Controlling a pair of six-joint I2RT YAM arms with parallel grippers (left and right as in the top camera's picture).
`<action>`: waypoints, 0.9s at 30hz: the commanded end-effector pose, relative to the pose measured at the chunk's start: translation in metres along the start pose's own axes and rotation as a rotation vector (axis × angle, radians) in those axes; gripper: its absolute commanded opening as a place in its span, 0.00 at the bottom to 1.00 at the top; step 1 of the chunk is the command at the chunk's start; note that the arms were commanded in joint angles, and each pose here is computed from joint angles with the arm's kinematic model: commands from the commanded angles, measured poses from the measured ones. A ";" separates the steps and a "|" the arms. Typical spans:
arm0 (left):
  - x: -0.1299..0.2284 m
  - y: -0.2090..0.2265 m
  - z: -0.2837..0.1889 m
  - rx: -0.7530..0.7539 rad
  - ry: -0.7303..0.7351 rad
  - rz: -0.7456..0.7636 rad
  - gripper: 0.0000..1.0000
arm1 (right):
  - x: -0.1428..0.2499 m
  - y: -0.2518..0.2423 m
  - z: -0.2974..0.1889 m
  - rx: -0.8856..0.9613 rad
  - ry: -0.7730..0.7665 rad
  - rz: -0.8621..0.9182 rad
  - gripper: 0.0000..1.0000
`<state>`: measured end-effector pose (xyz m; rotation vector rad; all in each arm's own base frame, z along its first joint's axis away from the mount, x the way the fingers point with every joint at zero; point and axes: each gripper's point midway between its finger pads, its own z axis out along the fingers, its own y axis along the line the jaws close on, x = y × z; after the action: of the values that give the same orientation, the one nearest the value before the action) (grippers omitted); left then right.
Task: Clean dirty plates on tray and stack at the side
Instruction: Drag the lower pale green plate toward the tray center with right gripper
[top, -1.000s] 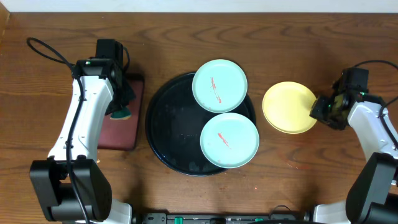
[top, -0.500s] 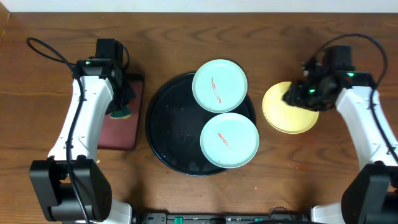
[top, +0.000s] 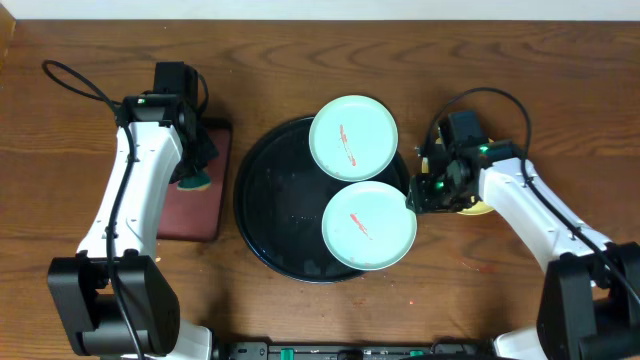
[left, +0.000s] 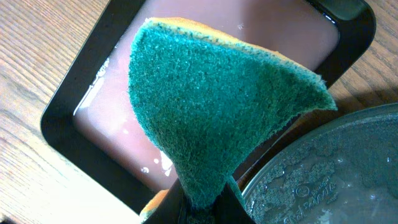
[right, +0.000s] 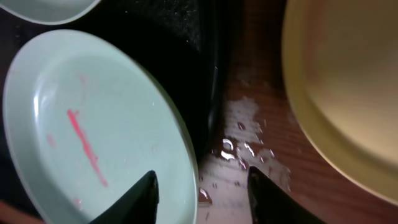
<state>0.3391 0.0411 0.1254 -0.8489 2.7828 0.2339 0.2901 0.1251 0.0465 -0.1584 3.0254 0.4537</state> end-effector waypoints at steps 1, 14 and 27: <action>-0.006 0.000 -0.006 0.005 -0.020 0.002 0.08 | 0.004 0.005 0.017 0.008 0.031 -0.022 0.39; -0.006 0.001 -0.006 0.004 -0.019 0.002 0.07 | 0.004 0.009 0.026 0.011 0.056 -0.003 0.01; -0.005 0.000 -0.006 0.005 -0.019 0.002 0.07 | -0.045 0.083 -0.043 -0.080 -0.200 -0.049 0.01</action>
<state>0.3391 0.0411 0.1254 -0.8489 2.7828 0.2339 0.3164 0.1698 0.0942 -0.2321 2.8707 0.4920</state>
